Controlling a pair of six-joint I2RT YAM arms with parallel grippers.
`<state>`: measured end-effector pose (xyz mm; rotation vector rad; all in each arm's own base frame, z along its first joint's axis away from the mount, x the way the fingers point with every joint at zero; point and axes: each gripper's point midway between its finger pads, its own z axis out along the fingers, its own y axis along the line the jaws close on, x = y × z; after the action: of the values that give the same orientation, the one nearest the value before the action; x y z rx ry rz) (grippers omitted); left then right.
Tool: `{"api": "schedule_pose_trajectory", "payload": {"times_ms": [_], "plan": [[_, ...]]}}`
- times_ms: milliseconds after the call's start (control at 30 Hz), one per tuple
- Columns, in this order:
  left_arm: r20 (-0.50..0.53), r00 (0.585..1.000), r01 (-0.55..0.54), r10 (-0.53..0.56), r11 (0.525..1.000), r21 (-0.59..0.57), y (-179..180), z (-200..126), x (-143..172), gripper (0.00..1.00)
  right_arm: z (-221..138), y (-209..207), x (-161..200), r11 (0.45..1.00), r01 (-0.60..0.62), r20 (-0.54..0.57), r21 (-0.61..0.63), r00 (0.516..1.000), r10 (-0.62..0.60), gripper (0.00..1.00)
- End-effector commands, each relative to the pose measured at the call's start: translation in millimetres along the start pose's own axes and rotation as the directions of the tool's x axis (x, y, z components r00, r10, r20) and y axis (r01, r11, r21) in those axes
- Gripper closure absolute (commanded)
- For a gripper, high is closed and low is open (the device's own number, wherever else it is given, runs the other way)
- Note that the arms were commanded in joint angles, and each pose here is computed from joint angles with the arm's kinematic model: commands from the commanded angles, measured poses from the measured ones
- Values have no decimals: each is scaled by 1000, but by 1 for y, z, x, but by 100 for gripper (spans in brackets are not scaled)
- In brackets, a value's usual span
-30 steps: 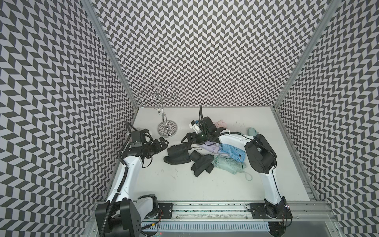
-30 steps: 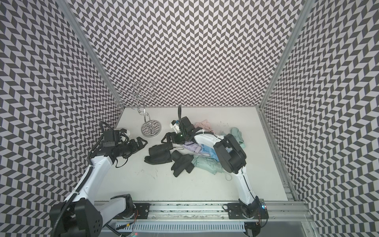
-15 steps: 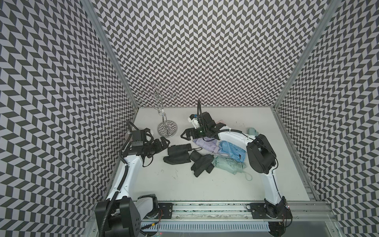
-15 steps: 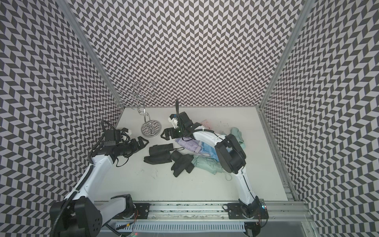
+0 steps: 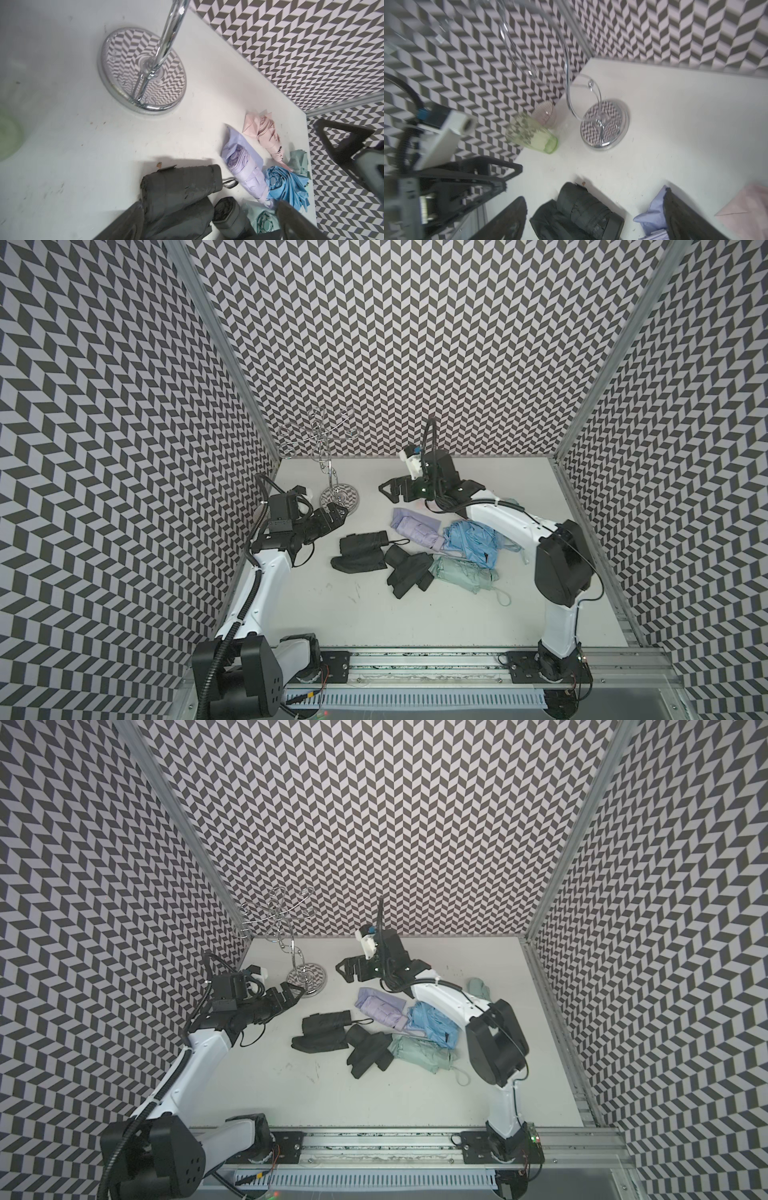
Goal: Take umbrellas out of sleeves
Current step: Reset both arms
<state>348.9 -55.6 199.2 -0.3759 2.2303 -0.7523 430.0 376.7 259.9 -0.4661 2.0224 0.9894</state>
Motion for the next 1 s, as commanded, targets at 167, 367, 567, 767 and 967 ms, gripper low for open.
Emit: {"api": "schedule_pose_trajectory", "payload": {"times_ms": [167,367,567,767,967], "plan": [[591,766,-276,252,960,-52,-99,-31,-86,0,-100,-20,-64,997,70,314,46,946,-81,0],[565,688,-311,456,888,-338,-72,-17,-100,0,-166,-91,-46,929,102,392,355,886,-247,0],[599,578,-279,554,824,-493,-29,-21,-86,0,-234,-208,3,788,-39,315,614,928,-200,0],[561,661,-203,499,838,-506,22,4,-46,0,-251,-260,62,696,40,169,717,958,-230,0],[518,713,-177,472,836,-519,58,13,-47,0,-249,-276,85,699,75,205,712,929,-309,0]]}}
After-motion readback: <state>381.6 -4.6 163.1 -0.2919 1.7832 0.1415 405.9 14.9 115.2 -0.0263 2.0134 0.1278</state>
